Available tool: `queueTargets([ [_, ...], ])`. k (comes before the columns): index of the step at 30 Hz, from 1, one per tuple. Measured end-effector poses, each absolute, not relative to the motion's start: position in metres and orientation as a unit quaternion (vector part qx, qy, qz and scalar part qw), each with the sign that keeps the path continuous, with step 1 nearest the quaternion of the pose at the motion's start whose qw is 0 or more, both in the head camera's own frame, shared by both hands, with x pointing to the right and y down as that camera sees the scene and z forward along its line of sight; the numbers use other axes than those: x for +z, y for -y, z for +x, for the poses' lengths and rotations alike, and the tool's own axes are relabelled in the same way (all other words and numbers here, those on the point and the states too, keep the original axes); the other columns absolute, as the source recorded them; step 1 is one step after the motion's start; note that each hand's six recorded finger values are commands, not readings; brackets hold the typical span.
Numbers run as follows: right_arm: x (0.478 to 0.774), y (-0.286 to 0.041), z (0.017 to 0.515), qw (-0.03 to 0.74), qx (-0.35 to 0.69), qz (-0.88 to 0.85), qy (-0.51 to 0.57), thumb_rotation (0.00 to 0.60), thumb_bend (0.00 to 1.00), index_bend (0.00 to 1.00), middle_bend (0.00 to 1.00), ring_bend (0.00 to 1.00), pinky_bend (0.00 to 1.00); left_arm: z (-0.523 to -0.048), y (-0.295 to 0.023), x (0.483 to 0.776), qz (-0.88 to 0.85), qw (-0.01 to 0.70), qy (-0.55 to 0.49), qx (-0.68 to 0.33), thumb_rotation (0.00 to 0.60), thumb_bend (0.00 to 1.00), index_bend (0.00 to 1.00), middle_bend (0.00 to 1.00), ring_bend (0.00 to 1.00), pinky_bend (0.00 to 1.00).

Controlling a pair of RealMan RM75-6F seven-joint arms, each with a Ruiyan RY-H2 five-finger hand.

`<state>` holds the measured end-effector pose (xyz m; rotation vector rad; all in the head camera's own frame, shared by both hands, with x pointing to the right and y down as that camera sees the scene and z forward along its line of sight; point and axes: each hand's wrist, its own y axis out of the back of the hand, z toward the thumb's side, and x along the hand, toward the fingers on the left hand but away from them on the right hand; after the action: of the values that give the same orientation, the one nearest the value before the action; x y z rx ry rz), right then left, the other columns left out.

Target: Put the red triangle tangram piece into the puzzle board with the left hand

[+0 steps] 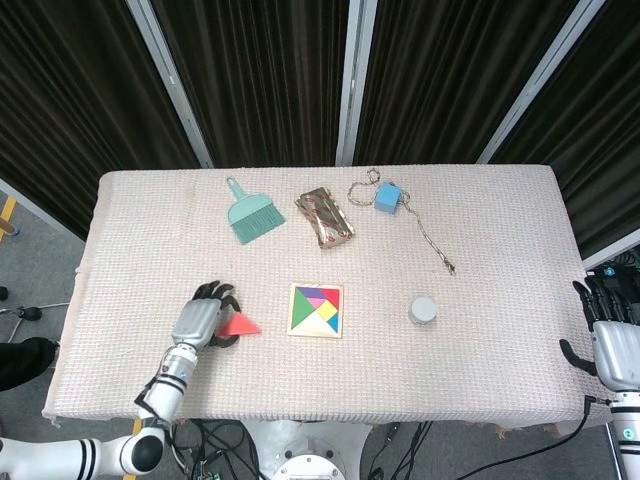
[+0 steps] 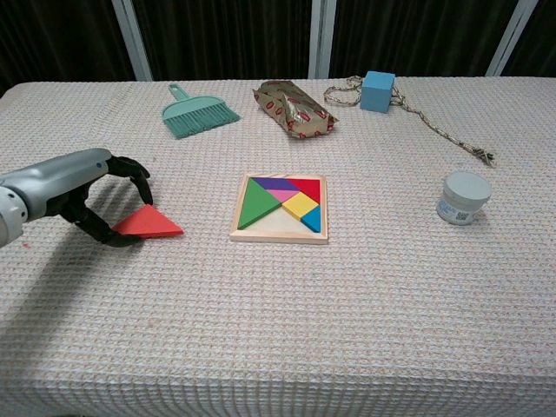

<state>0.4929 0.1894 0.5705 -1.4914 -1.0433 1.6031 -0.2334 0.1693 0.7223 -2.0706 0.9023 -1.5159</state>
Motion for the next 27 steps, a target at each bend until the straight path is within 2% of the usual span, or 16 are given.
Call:
queueTargets([
  [14, 0.570, -0.190, 0.495, 0.349, 0.617, -0.575, 0.408, 0.600, 0.22, 0.00, 0.00, 0.00, 0.00, -0.173, -0.148, 0.708, -0.773, 0.210, -0.312, -0.511, 0.600, 0.23, 0.42, 0.13, 0.00, 0.06],
  [27, 0.569, -0.190, 0.497, 0.349, 0.618, -0.573, 0.411, 0.600, 0.22, 0.00, 0.00, 0.00, 0.00, -0.132, -0.148, 0.720, -0.792, 0.203, -0.290, -0.497, 0.600, 0.23, 0.42, 0.14, 0.00, 0.07],
])
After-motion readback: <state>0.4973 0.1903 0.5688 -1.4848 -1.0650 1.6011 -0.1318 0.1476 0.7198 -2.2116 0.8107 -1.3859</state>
